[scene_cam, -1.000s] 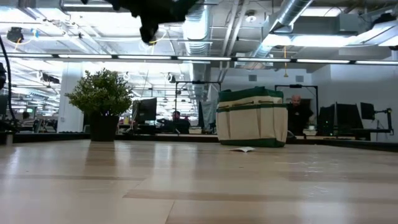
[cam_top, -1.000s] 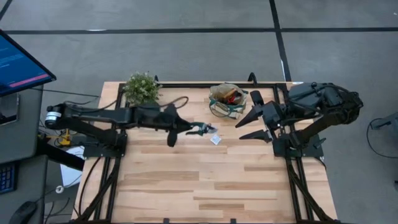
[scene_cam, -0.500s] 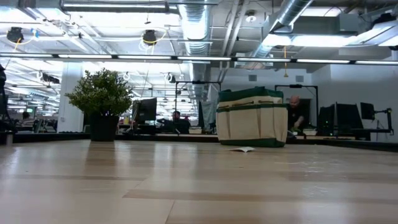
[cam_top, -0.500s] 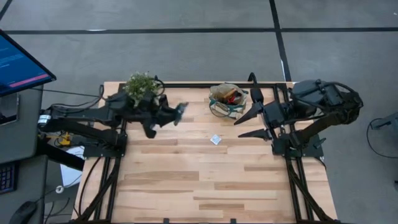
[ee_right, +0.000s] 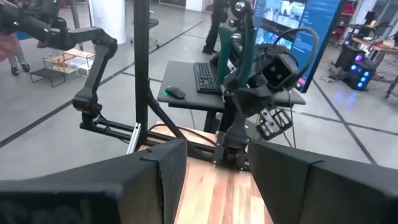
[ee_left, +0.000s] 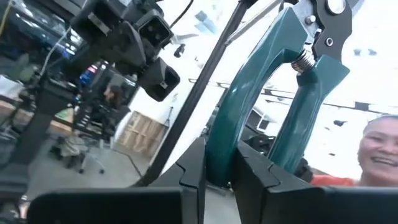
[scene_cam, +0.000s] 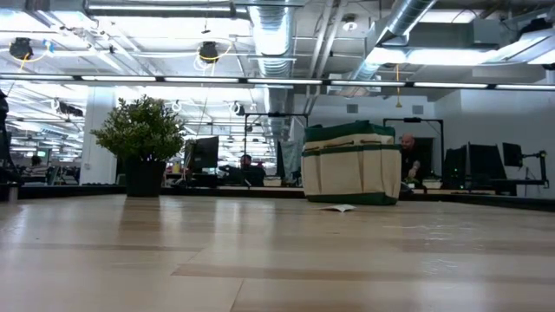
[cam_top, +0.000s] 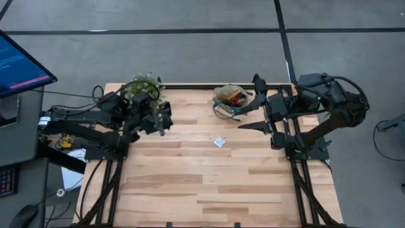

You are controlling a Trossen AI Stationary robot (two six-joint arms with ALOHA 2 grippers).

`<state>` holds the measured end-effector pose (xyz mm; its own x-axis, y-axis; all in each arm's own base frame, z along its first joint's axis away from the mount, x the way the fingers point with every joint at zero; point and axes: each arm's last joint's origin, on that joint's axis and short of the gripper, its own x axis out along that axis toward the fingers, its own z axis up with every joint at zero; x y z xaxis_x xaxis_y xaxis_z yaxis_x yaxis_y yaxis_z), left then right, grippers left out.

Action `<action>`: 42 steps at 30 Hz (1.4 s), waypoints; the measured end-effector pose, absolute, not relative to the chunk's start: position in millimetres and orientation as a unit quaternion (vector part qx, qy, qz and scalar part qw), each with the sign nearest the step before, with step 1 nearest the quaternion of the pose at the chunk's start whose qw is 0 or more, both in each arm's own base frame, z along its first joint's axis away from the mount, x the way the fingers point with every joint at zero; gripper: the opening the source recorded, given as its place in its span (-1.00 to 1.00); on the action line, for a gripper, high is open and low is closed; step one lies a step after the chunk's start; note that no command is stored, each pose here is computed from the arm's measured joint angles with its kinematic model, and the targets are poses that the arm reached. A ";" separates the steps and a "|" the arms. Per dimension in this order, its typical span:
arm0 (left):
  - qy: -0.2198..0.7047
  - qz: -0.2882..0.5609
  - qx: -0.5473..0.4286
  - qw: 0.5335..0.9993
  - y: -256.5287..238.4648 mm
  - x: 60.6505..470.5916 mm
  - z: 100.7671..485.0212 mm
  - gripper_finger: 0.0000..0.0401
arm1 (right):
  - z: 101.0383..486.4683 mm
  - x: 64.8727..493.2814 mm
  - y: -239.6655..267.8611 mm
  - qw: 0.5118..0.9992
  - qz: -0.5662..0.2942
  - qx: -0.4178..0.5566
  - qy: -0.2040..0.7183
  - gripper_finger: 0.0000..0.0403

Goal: Pick & Place Garden tools in Gardening bag
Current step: Put the green shear scissors into the gardening bag

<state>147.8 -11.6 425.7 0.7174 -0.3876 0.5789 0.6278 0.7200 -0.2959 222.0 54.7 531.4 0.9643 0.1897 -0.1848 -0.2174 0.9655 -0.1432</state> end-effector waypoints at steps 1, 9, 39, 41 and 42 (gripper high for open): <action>-0.245 -0.288 -0.248 0.892 -12.6 147.7 425.7 -0.76 | 531.8 222.2 54.2 0.988 0.102 -0.083 0.083 -0.19; -0.256 -0.383 -0.256 0.850 -24.4 137.9 433.2 -0.76 | 532.4 222.3 54.3 0.988 0.102 -0.083 0.079 -0.19; -0.288 0.090 -0.145 0.942 -9.5 158.5 417.8 -0.76 | 536.8 225.5 48.8 0.991 0.088 -0.082 0.056 -0.19; -0.269 0.176 -0.119 0.939 -6.0 162.8 414.0 -0.76 | 536.8 225.5 48.8 0.991 0.088 -0.082 0.056 -0.19; -0.259 0.216 -0.108 0.935 -4.5 165.4 412.0 -0.76 | 536.8 225.6 48.7 0.991 0.087 -0.082 0.056 -0.19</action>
